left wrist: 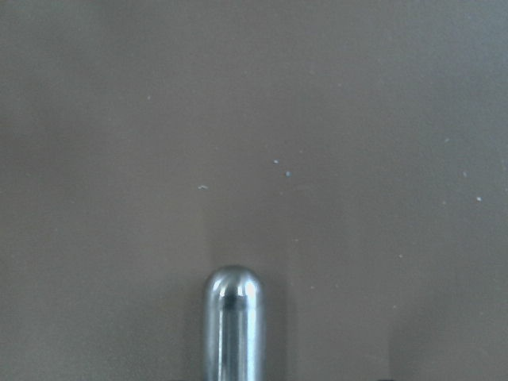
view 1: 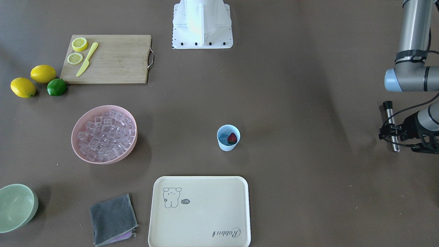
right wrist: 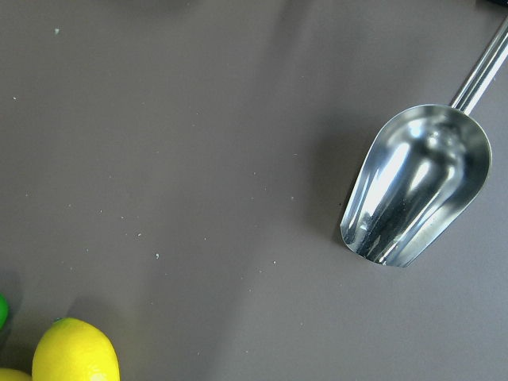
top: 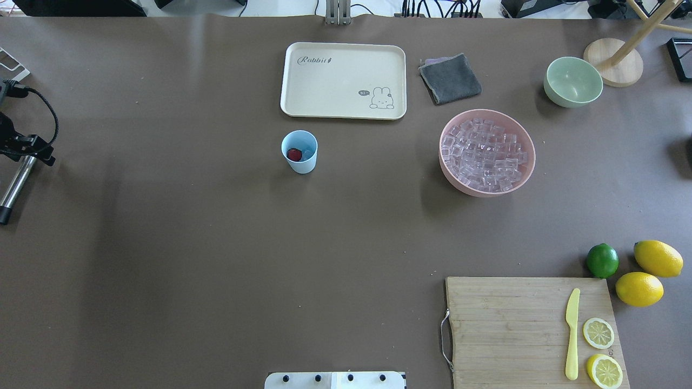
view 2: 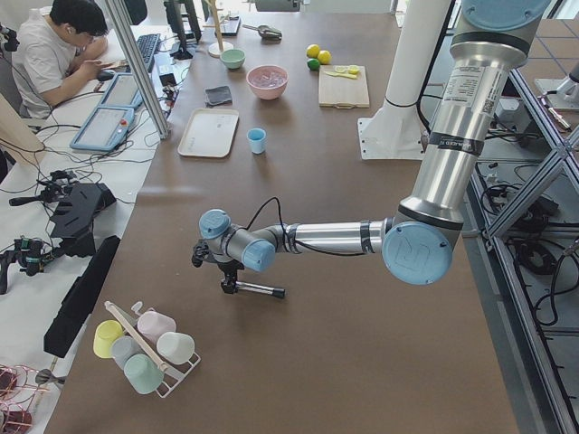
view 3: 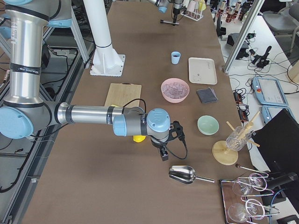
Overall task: Mash ice and strawberries in cup
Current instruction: 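Lower the left gripper and grasp the silver rod upright, then lift the rod with the left gripper and carry it over the cup, then lower the rod end into the cup with the left gripper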
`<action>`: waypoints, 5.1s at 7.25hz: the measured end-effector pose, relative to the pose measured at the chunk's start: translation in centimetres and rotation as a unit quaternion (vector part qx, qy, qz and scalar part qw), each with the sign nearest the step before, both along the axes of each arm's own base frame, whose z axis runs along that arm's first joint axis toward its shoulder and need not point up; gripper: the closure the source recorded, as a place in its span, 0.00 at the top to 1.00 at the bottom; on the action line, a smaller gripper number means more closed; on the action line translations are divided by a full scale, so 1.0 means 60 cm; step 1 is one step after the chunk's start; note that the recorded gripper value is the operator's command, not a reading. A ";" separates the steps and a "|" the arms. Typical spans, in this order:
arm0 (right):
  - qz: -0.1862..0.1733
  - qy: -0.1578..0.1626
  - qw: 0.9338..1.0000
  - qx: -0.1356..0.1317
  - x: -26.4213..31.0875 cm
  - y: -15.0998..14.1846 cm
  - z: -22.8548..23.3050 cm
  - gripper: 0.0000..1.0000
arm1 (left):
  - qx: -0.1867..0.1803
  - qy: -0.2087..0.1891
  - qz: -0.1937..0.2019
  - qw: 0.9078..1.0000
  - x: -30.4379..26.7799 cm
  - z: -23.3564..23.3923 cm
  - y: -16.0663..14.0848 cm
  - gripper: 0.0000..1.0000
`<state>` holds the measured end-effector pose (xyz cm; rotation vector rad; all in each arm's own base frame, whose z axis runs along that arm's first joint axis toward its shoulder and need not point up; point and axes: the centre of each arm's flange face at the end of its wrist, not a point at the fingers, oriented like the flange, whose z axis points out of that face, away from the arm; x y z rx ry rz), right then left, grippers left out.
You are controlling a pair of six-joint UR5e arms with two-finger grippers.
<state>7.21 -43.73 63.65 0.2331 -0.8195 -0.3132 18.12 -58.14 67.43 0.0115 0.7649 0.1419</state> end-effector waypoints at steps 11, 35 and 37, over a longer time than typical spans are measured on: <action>0.015 0.006 1.000 -0.003 0.000 -0.002 -0.022 0.99 | 0.002 -0.003 0.005 1.000 -0.015 0.013 0.005 0.31; 0.036 0.060 0.997 -0.009 -0.003 -0.051 -0.067 0.99 | 0.308 0.273 -0.331 0.849 0.374 -0.822 0.100 0.00; 0.037 0.059 0.998 -0.011 -0.004 -0.048 -0.067 0.99 | 0.320 0.259 -0.360 0.837 0.400 -0.812 0.124 0.00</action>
